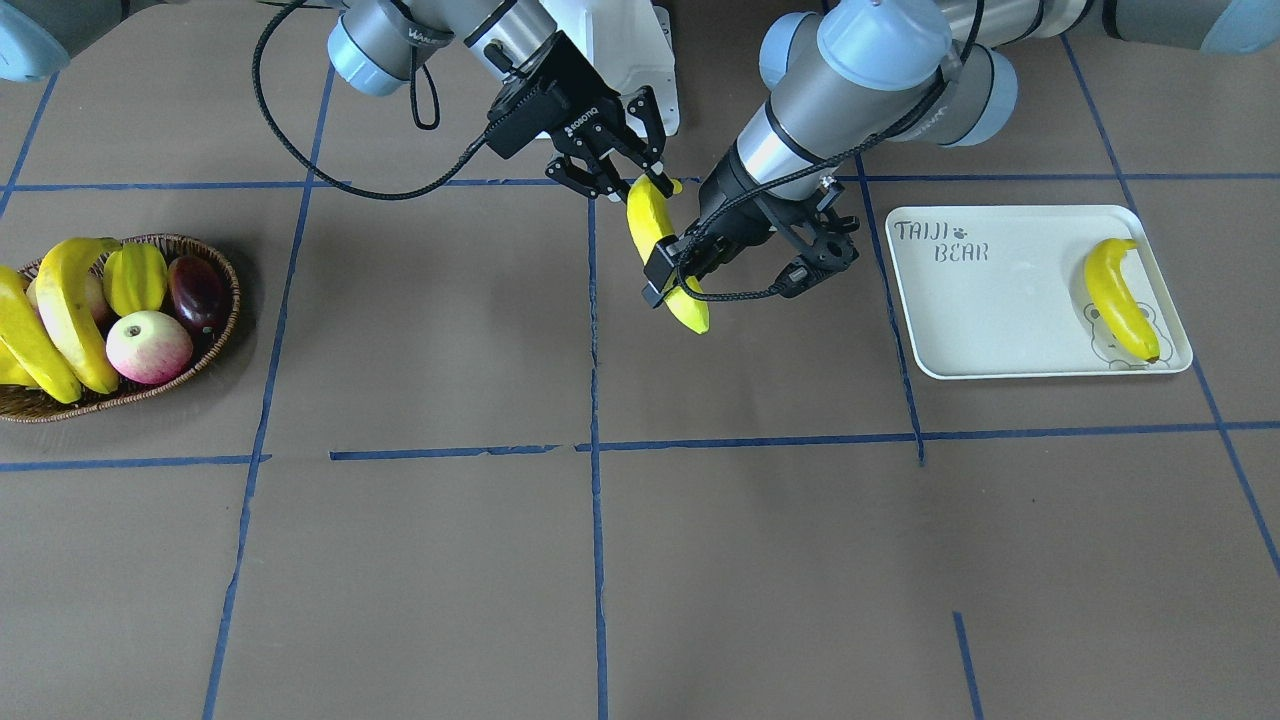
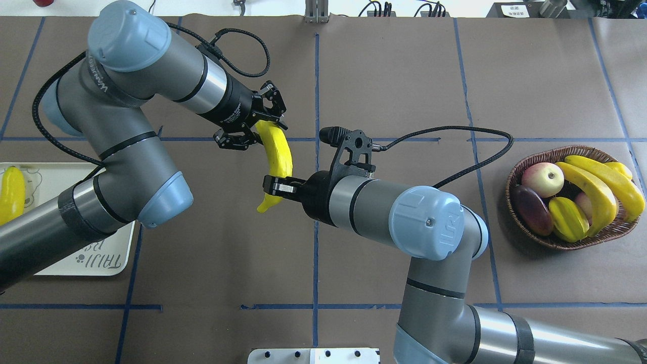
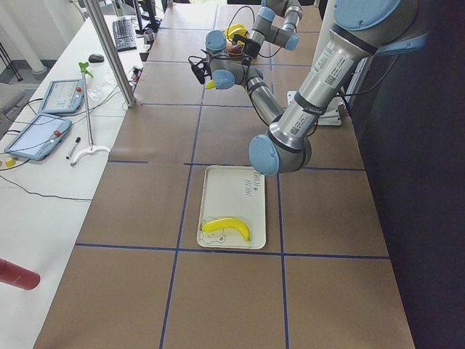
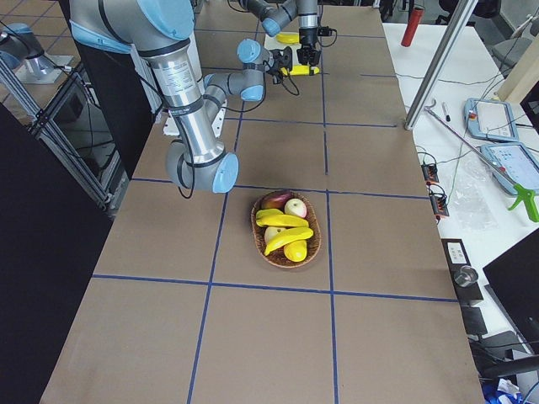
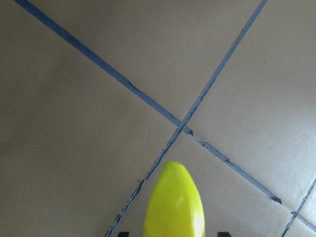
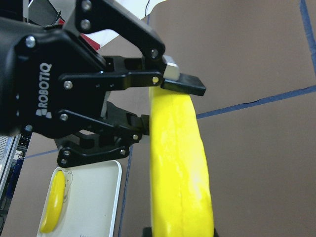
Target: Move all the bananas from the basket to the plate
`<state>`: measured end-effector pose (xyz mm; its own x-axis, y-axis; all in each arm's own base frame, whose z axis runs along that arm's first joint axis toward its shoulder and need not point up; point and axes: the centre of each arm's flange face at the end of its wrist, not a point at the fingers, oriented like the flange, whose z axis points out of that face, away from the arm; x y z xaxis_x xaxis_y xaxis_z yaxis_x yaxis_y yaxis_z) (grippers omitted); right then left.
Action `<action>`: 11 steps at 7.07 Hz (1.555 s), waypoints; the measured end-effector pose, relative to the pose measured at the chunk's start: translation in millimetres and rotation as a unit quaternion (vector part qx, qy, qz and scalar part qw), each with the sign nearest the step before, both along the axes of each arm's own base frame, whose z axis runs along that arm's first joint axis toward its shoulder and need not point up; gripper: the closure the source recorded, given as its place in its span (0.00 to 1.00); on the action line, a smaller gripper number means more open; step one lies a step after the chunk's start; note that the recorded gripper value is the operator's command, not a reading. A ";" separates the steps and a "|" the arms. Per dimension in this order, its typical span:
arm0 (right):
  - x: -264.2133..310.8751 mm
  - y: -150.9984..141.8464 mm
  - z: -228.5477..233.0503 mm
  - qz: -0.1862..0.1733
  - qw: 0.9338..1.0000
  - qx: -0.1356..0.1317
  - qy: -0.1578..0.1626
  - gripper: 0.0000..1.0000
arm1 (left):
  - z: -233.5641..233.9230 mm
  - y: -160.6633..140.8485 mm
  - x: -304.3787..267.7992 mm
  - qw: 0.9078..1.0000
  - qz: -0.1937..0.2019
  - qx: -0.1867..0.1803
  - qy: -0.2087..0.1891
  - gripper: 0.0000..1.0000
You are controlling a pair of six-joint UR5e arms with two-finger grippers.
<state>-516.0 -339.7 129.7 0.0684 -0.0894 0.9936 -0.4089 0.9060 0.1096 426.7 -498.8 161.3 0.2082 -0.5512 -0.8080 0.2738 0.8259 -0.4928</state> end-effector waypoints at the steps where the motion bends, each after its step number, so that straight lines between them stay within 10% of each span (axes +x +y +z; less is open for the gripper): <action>1: 0.0 0.1 -0.2 0.000 1.000 0.000 0.000 0.54 | 0.1 0.2 -0.2 1.000 0.000 0.002 0.001 0.96; 2: -0.1 0.3 -0.8 0.000 1.000 0.000 -0.001 0.01 | 0.1 0.5 -0.9 1.000 0.001 0.004 0.002 0.98; 7: 3.5 -11.5 -1.0 0.000 1.000 -0.015 0.025 0.00 | 25.3 -5.2 -14.0 1.000 0.000 0.015 -0.015 1.00; 11: 38.0 -84.5 22.1 -0.044 0.979 -0.086 0.182 0.00 | 153.9 -21.5 -76.0 0.994 0.005 0.047 -0.103 1.00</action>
